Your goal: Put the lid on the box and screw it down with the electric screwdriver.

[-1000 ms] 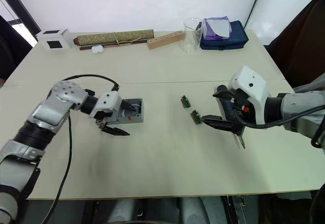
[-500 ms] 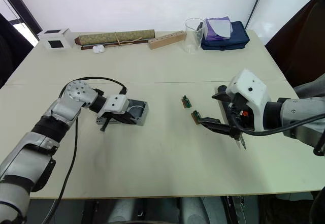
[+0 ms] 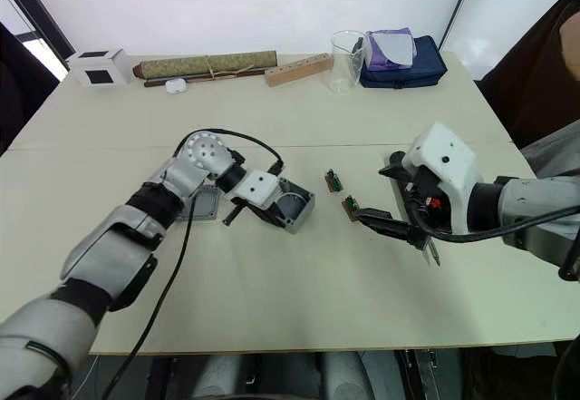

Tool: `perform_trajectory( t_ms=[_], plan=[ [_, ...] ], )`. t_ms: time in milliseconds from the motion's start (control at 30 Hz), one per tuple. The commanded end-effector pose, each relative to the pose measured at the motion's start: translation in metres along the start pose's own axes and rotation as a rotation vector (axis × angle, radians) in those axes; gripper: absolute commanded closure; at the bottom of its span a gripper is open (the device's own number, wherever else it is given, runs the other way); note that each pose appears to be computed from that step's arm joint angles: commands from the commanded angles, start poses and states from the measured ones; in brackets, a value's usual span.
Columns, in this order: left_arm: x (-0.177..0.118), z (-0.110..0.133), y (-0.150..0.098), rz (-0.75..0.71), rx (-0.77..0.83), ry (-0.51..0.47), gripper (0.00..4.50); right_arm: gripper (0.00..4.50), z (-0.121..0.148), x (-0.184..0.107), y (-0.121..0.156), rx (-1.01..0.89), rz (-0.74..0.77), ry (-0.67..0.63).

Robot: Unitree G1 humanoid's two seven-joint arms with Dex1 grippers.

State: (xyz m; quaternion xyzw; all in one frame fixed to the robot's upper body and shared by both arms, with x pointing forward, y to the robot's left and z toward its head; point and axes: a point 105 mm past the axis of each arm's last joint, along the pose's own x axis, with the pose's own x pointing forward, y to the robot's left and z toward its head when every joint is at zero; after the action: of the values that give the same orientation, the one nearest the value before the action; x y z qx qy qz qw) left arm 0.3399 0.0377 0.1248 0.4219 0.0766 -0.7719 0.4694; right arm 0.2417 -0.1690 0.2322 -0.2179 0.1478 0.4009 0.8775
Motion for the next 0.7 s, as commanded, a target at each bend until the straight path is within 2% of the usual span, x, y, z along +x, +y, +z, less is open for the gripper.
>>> perform_trajectory(
  t_ms=[33,100,233,367,400,433,500,533,600,700],
  plan=[
    [-0.006,0.003,0.011,0.02,0.049,0.047,4.43,0.0,0.01,-0.006,0.0,-0.032,-0.028,-0.037],
    [-0.006,0.002,0.015,0.039,0.032,0.056,4.43,0.0,0.01,-0.006,0.001,-0.031,-0.032,-0.038],
    [-0.008,0.003,0.018,0.047,-0.008,0.038,3.32,0.0,0.01,-0.006,0.001,-0.03,-0.035,-0.04],
    [-0.022,0.016,0.022,0.093,-0.03,-0.052,1.96,0.0,0.011,-0.005,0.0,-0.035,-0.031,-0.041],
    [-0.033,0.017,0.022,0.128,-0.039,-0.07,1.9,0.0,0.012,-0.004,0.0,-0.035,-0.025,-0.047],
    [-0.045,0.018,0.021,0.17,-0.063,-0.096,1.31,0.0,0.013,-0.003,0.0,-0.036,-0.016,-0.052],
    [-0.077,0.014,0.014,0.292,-0.138,-0.144,1.01,0.0,0.014,0.0,-0.001,-0.038,0.0,-0.059],
    [-0.086,0.012,0.01,0.337,-0.17,-0.158,0.54,0.0,0.014,0.002,-0.001,-0.038,0.005,-0.06],
    [-0.108,0.003,0.0,0.485,-0.269,-0.163,0.06,0.0,0.015,0.005,-0.002,-0.041,0.021,-0.064],
    [-0.129,-0.01,-0.014,0.689,-0.404,-0.136,0.06,0.0,0.016,0.01,-0.001,-0.045,0.049,-0.071]
  ],
)
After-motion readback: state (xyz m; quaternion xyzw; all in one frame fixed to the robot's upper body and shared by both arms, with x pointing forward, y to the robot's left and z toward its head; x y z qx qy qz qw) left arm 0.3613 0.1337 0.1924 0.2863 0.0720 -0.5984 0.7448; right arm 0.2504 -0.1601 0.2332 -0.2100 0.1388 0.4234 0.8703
